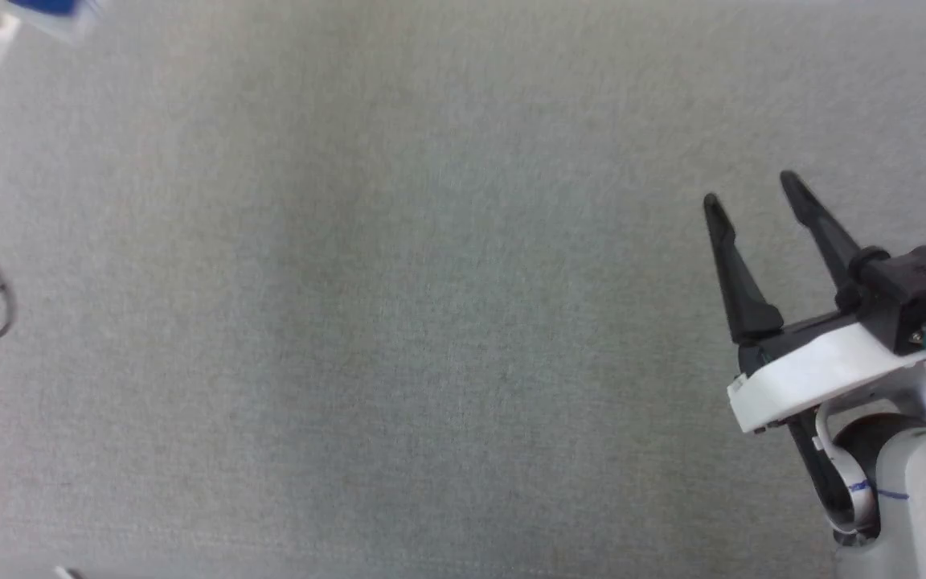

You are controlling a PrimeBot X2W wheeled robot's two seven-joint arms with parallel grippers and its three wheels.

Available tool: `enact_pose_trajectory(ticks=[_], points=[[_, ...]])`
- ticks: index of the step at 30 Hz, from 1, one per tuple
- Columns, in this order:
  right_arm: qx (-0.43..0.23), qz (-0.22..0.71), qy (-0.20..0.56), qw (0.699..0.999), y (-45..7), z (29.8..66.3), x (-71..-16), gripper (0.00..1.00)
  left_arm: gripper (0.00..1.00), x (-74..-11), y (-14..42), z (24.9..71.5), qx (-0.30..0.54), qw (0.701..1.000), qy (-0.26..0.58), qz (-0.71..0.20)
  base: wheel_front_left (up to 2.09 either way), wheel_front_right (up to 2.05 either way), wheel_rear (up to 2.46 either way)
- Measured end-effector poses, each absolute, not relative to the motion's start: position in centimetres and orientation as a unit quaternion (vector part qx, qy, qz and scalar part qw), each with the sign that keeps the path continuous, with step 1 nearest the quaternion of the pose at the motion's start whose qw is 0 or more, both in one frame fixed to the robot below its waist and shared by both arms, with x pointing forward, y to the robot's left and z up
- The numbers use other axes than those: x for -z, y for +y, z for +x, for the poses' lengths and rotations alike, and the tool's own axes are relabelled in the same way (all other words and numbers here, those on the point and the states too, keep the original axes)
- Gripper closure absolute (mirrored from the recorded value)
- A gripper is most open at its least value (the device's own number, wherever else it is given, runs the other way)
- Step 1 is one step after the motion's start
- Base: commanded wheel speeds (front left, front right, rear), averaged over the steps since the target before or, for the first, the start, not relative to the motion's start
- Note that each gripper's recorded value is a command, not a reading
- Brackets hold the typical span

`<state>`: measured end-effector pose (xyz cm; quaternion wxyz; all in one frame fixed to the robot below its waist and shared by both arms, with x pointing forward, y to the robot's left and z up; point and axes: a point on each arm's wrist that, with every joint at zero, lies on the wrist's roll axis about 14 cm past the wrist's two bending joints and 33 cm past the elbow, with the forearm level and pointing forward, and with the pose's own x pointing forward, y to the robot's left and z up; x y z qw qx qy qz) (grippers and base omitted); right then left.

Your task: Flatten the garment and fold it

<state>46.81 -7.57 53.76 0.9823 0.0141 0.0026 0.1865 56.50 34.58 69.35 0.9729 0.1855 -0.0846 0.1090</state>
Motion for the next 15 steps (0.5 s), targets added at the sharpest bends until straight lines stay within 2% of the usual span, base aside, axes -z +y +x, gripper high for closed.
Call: enact_pose_trajectory(ticks=[6,11,15], points=[[-0.168,0.014,-0.026,0.985,-8.8,44.9,-56.4,0.00,1.00,-72.6,28.2,55.5,-0.037,0.973,-0.146,0.173,0.00,0.00,0.00],[-0.131,0.006,-0.030,0.991,-11.6,43.4,-56.9,0.00,1.00,-70.1,20.0,55.6,0.039,0.984,-0.142,0.101,0.00,0.00,0.00],[-0.097,-0.004,-0.028,0.995,-13.9,42.0,-57.0,0.00,1.00,-66.0,12.5,54.6,0.106,0.989,-0.095,0.043,0.00,0.00,0.00]])
